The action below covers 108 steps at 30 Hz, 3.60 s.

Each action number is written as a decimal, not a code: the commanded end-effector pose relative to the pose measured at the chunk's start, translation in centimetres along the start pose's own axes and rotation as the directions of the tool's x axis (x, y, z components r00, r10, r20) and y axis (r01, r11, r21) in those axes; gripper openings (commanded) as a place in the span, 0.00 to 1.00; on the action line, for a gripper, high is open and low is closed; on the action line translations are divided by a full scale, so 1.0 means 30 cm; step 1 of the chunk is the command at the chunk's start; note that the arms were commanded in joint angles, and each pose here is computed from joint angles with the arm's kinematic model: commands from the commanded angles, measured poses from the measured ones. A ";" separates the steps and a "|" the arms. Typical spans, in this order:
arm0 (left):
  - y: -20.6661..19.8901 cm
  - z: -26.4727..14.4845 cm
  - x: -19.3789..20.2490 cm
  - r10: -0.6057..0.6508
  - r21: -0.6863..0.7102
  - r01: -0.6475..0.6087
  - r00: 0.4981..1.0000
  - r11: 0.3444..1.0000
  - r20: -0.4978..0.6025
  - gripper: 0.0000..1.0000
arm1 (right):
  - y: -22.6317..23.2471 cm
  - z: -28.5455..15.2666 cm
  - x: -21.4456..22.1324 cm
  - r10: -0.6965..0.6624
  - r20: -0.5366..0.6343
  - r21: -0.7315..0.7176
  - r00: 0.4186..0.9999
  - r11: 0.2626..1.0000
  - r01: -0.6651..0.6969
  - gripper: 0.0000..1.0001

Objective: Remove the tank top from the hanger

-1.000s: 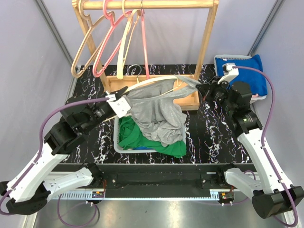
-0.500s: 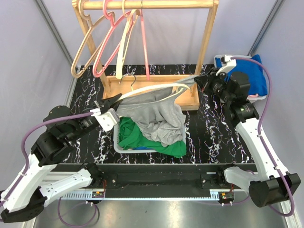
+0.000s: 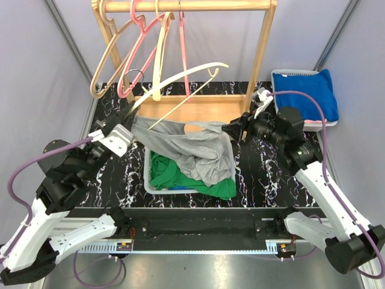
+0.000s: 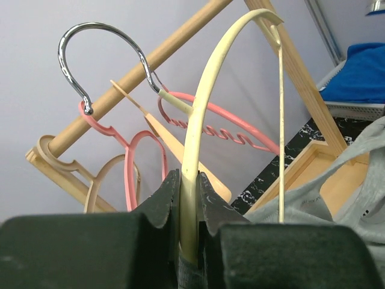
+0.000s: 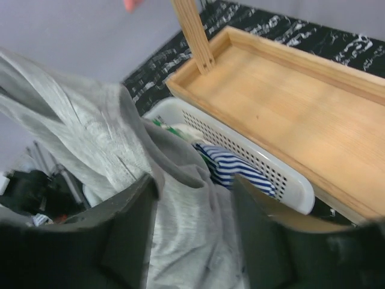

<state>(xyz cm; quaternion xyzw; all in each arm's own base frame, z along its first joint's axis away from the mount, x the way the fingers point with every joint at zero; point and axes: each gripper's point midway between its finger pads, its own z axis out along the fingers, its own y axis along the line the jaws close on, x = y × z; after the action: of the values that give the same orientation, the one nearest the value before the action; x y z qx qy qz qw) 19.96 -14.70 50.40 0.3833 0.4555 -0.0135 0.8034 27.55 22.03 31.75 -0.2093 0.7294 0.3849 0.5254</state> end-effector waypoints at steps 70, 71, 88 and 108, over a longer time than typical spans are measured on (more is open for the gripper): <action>-0.288 0.106 -0.158 -0.009 0.448 -0.127 0.958 0.885 0.288 0.00 | 0.456 -0.243 -0.289 -0.395 0.108 -0.506 0.912 0.768 0.393 0.00; -0.296 0.108 -0.145 -0.014 0.448 -0.118 0.960 0.886 0.280 0.02 | 0.456 -0.245 -0.294 -0.397 0.115 -0.498 0.910 0.770 0.399 0.00; -0.268 0.037 -0.086 -0.048 0.378 -0.036 0.977 0.925 0.210 0.85 | 0.442 -0.286 -0.303 -0.386 0.128 -0.407 0.914 0.820 0.403 0.00; -0.295 0.018 -0.002 -0.069 0.374 0.020 0.991 0.927 0.116 0.43 | 0.450 -0.287 -0.317 -0.390 0.132 -0.413 0.911 0.814 0.408 0.00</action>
<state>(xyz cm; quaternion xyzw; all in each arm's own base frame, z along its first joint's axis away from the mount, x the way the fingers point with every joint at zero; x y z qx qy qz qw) 16.29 -21.49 44.97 0.5288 0.3947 -0.1545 0.7353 16.93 22.97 44.04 -0.4546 0.5850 0.4271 0.5184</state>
